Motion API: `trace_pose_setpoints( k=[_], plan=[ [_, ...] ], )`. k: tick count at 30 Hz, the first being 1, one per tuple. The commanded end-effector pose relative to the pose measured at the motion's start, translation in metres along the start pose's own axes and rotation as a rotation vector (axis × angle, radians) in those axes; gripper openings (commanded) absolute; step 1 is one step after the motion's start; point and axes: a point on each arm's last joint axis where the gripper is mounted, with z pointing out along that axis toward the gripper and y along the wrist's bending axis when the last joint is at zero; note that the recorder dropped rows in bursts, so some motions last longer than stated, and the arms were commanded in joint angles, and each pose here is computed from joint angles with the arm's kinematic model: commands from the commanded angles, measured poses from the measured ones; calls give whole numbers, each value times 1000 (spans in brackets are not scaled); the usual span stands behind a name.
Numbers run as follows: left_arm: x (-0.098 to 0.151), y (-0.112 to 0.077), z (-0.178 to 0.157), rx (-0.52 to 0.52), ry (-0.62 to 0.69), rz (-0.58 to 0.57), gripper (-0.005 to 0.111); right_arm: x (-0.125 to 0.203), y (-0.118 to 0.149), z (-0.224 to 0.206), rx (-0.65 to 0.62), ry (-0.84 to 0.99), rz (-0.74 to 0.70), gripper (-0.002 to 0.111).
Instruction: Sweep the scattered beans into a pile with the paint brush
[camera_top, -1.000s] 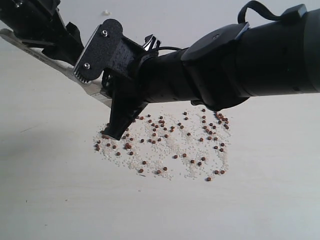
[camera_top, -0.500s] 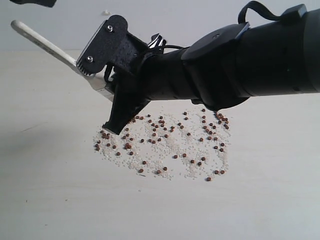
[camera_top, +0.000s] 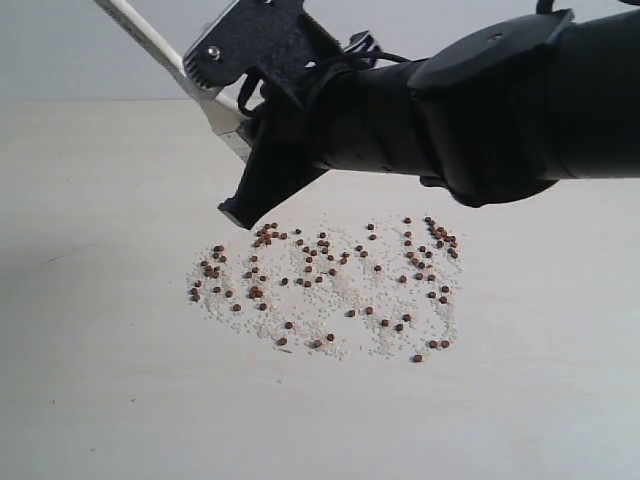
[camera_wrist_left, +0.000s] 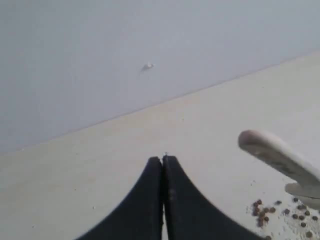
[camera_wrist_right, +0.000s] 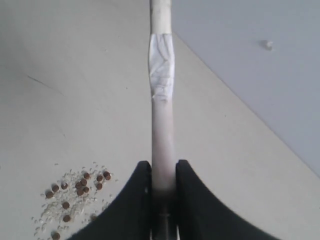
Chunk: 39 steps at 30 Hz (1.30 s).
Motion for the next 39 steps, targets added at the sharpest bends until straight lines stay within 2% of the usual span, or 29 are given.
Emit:
trace_pose_setpoints(
  k=[1,4,7,11,14,18,25,30,39],
  plan=[
    [29,-1,-11,-46,-173,-90,0,11,-16,-17,54,13,81,0],
    [57,-4,-16,-58,-211,-151,0,14,-19,-26,73,10,86,0],
    [83,-15,-20,-41,-241,-157,0,15,-20,-32,76,0,101,0],
    [111,-32,-29,9,-365,-194,0,17,-19,-35,76,-7,101,0],
    [126,-43,-39,78,-447,-235,0,17,-19,-35,76,-8,113,0],
    [146,-56,-45,182,-487,-249,0,17,-19,-35,78,-9,131,0],
    [183,-58,-52,237,-644,-260,0,13,-19,-43,58,-33,132,0],
    [196,-65,-57,314,-671,-177,0,15,-10,-62,-40,-63,116,0],
    [193,-72,-55,357,-640,-101,0,29,-5,-77,-56,-55,89,0]
  ],
)
